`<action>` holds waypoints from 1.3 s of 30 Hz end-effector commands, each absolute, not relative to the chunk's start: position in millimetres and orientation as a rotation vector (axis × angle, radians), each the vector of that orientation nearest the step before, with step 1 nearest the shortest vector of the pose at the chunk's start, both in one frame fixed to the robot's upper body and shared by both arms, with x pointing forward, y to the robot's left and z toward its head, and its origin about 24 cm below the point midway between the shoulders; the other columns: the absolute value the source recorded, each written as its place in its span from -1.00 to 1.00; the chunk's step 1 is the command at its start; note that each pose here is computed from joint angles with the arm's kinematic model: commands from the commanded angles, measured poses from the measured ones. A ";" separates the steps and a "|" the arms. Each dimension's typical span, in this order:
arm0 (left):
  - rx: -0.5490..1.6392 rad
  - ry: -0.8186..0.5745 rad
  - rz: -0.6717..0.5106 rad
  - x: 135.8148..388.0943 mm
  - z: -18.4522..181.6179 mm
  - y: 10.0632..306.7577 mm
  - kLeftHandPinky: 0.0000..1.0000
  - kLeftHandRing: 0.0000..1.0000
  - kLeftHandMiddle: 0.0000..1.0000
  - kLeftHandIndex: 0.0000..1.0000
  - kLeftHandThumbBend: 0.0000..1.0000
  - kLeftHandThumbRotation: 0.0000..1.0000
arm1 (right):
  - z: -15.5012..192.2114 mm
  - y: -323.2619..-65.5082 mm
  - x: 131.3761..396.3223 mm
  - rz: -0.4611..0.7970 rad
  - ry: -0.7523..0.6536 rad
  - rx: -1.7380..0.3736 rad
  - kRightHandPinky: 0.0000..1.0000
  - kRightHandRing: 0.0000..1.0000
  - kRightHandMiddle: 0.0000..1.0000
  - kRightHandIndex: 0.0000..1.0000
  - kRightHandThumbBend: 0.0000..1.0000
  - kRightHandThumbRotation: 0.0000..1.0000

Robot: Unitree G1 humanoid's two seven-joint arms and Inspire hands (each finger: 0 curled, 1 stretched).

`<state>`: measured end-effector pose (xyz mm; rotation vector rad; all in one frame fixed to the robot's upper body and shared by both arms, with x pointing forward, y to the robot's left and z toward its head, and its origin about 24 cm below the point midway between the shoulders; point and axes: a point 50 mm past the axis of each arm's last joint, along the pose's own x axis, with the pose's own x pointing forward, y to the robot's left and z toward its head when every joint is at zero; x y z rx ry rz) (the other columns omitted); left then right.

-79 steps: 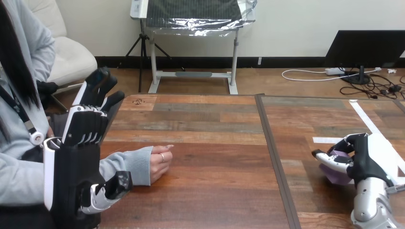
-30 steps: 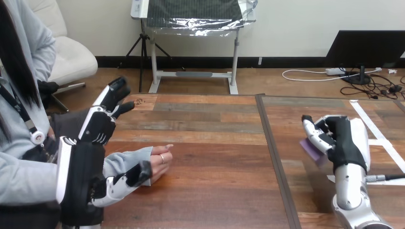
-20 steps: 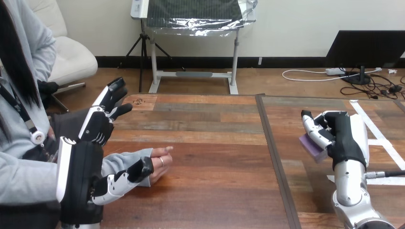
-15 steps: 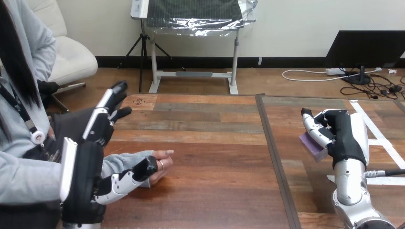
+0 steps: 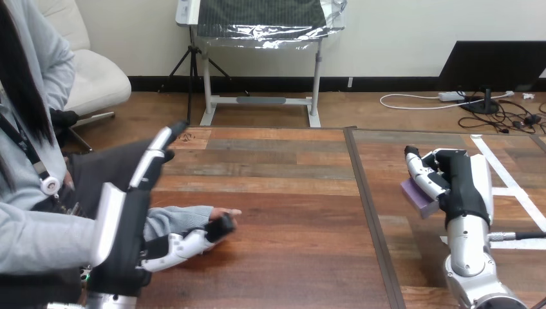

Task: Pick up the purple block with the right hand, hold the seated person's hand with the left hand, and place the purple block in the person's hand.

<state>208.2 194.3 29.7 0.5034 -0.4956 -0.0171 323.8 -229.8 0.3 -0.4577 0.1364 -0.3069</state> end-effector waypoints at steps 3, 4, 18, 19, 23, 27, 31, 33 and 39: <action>0.709 -0.535 -0.002 219.2 49.5 202.0 0.79 0.88 0.86 0.82 1.00 0.31 | 46.9 -216.4 355.9 -0.307 -0.031 -0.403 -0.98 -0.89 -0.79 -0.75 -0.47 -0.18; 0.745 -0.525 -0.009 220.1 49.8 202.7 0.79 0.88 0.86 0.83 1.00 0.31 | 47.4 -215.8 356.4 -0.310 -0.031 -0.398 -0.98 -0.89 -0.79 -0.75 -0.47 -0.18; 0.933 -0.371 -0.085 228.9 50.0 212.3 0.81 0.88 0.79 0.77 1.00 0.14 | 49.7 -211.5 359.4 -0.312 -0.028 -0.324 -0.97 -0.88 -0.78 -0.75 -0.47 -0.07; 0.954 -0.356 -0.095 229.7 50.3 213.6 0.81 0.87 0.79 0.76 1.00 0.13 | 49.8 -211.4 359.6 -0.311 -0.026 -0.313 -0.97 -0.88 -0.78 -0.75 -0.47 -0.07; 0.991 -0.330 -0.114 231.3 51.0 216.0 0.78 0.84 0.76 0.73 1.00 0.07 | 50.0 -210.9 360.0 -0.309 -0.025 -0.288 -0.98 -0.89 -0.79 -0.75 -0.49 -0.07; 1.030 -0.307 -0.136 233.5 51.3 219.0 0.75 0.81 0.74 0.71 1.00 0.02 | 50.4 -210.1 360.5 -0.310 -0.026 -0.250 -0.98 -0.89 -0.79 -0.75 -0.50 -0.07; 1.065 -0.278 -0.155 235.7 51.5 221.6 0.72 0.79 0.73 0.70 1.00 -0.04 | 50.4 -209.5 361.7 -0.313 -0.013 -0.210 -0.98 -0.89 -0.79 -0.75 -0.48 -0.08; 1.083 -0.266 -0.166 237.2 51.6 223.3 0.72 0.78 0.73 0.69 1.00 -0.06 | 50.7 -208.8 362.3 -0.309 -0.010 -0.183 -0.98 -0.89 -0.80 -0.75 -0.48 -0.07; 1.125 -0.245 -0.189 241.2 51.6 226.6 0.70 0.76 0.72 0.69 1.00 -0.12 | 51.3 -207.8 363.4 -0.304 -0.007 -0.128 -0.99 -0.90 -0.80 -0.75 -0.48 -0.06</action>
